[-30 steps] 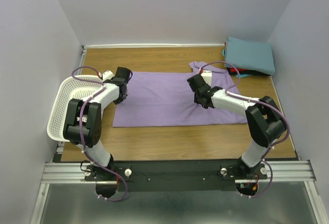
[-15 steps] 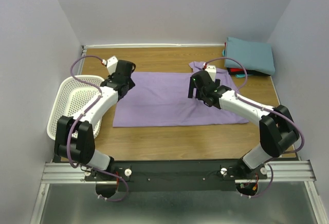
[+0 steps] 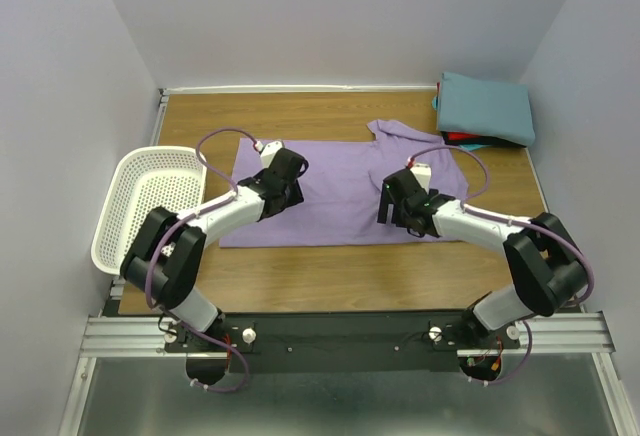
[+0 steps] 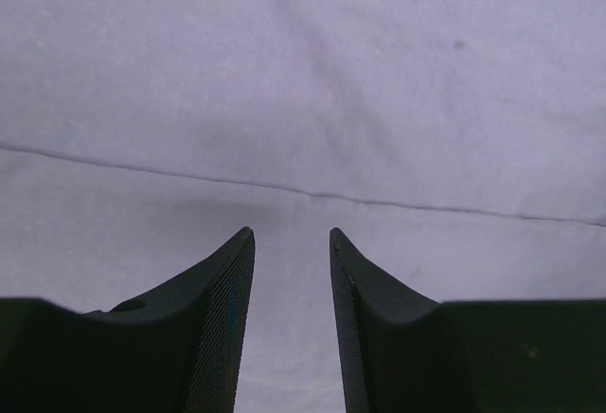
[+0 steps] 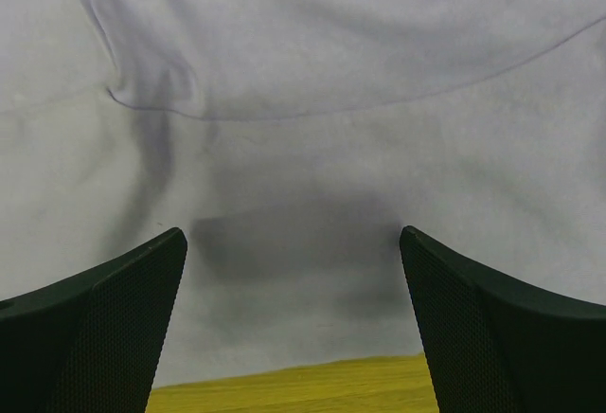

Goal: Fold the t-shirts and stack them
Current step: Fold the tshirt

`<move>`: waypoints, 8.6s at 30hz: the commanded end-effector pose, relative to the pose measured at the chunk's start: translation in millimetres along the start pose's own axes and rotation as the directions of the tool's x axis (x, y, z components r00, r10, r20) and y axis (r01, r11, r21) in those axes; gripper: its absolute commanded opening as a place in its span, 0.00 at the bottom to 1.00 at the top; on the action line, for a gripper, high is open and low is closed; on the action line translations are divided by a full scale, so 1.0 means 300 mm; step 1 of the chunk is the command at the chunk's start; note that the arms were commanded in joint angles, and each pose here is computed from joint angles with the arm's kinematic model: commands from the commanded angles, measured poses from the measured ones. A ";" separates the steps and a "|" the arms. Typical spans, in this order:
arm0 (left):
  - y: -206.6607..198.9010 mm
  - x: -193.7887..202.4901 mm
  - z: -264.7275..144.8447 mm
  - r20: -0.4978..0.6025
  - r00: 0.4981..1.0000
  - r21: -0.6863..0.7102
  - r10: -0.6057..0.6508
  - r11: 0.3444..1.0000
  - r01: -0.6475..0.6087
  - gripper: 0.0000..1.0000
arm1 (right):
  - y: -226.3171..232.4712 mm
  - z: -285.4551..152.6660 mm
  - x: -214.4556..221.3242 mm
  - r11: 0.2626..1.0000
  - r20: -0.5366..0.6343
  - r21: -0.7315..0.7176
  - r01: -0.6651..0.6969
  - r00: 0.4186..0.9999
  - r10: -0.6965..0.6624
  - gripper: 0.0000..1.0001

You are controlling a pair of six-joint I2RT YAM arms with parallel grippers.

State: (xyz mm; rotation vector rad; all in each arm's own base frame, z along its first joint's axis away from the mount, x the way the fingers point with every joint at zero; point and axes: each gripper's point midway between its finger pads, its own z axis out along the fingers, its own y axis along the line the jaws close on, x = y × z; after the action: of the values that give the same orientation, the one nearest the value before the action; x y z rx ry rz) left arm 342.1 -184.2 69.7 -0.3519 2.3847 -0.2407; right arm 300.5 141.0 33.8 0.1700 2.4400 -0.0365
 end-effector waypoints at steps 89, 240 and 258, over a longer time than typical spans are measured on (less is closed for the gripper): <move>0.159 -0.184 -0.106 -0.024 0.988 -0.114 -0.153 0.982 0.150 0.48 | -0.062 -0.218 -0.209 0.957 -0.159 -0.140 -0.255 0.960 0.232 1.00; 0.530 -0.464 0.422 0.058 0.976 -0.553 -0.208 0.808 0.205 0.00 | 0.100 0.560 -0.611 0.973 0.072 -0.039 -0.227 0.971 0.229 0.29; 0.489 -0.544 0.389 0.093 0.973 -0.503 -0.210 0.834 0.228 0.00 | -0.025 0.346 -0.815 0.976 0.275 0.084 -0.199 0.946 0.169 0.00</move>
State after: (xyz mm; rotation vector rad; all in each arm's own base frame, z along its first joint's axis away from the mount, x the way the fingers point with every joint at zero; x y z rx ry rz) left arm 504.3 -4.9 27.6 -0.8702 2.3665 0.3576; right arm 549.0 122.1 55.0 0.4062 2.2666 -0.0090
